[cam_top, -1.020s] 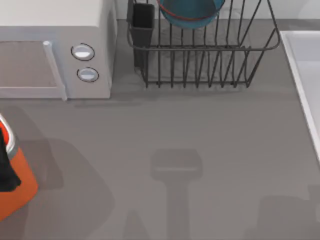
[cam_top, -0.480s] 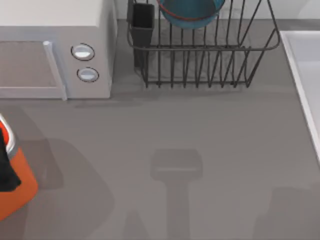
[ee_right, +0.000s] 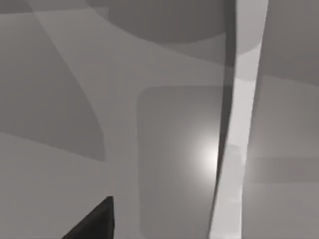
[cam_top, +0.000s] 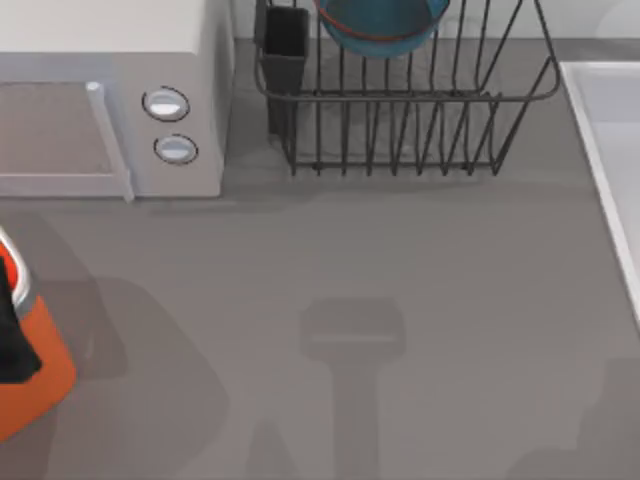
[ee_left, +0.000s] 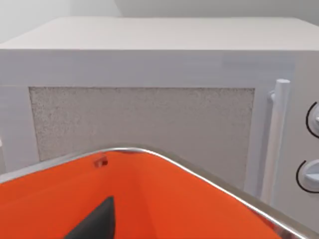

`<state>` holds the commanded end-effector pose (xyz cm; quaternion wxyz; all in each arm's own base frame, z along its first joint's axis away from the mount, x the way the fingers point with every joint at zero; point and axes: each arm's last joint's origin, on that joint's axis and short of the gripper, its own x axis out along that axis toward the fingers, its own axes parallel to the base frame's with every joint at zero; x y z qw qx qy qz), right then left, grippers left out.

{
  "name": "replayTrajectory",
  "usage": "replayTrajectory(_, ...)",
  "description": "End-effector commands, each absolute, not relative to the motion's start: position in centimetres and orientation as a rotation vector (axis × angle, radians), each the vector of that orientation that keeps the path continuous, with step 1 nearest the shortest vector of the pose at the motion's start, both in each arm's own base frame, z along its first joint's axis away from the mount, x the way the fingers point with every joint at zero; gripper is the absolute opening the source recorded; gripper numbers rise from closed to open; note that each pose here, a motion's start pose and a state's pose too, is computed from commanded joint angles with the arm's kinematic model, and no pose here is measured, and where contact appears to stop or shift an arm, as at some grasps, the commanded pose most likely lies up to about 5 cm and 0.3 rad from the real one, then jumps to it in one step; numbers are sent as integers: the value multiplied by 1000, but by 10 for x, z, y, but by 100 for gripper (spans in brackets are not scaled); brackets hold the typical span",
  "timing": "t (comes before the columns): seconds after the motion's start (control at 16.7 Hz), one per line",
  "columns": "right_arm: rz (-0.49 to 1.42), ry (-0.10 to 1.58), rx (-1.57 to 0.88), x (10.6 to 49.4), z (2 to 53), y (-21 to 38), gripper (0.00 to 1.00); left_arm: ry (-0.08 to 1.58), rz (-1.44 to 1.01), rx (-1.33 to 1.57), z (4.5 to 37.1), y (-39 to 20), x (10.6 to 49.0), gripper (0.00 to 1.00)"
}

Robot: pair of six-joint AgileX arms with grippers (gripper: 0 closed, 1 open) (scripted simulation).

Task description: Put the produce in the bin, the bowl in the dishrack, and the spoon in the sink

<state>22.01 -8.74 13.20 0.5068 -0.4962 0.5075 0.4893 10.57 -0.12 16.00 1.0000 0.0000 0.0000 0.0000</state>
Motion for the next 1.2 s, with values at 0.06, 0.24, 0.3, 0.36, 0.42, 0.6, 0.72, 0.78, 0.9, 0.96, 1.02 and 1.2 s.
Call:
replayTrajectory(0.06,1179,1223,-1198,220,121,-87,100,0,0,0,160,-1,106,100)
replayTrajectory(0.24,1184,1225,-1194,216,98,-86,100,0,0,0,160,-1,106,100)
replayTrajectory(0.3,1186,1226,-1193,215,94,-86,100,0,0,0,160,-1,106,100)
replayTrajectory(0.36,1186,1226,-1192,215,93,-86,100,0,0,0,160,-1,106,100)
replayTrajectory(0.42,1186,1226,-1192,215,93,-86,100,0,0,0,160,-1,106,100)
replayTrajectory(0.6,1186,1226,-1192,215,93,-86,92,0,0,0,160,-1,106,100)
replayTrajectory(0.72,1186,1226,-1192,215,93,-86,77,0,0,0,160,-1,106,100)
replayTrajectory(0.78,1186,1226,-1192,215,93,-86,70,0,0,0,160,-1,106,100)
replayTrajectory(0.9,1186,1226,-1192,215,93,-86,55,0,0,0,160,-1,106,100)
replayTrajectory(0.96,1186,1226,-1192,215,93,-86,47,0,0,0,160,-1,106,100)
replayTrajectory(1.02,1186,1226,-1192,215,93,-86,40,0,0,0,160,-1,106,100)
replayTrajectory(1.2,1186,1226,-1192,215,93,-86,17,0,0,0,160,-1,106,100)
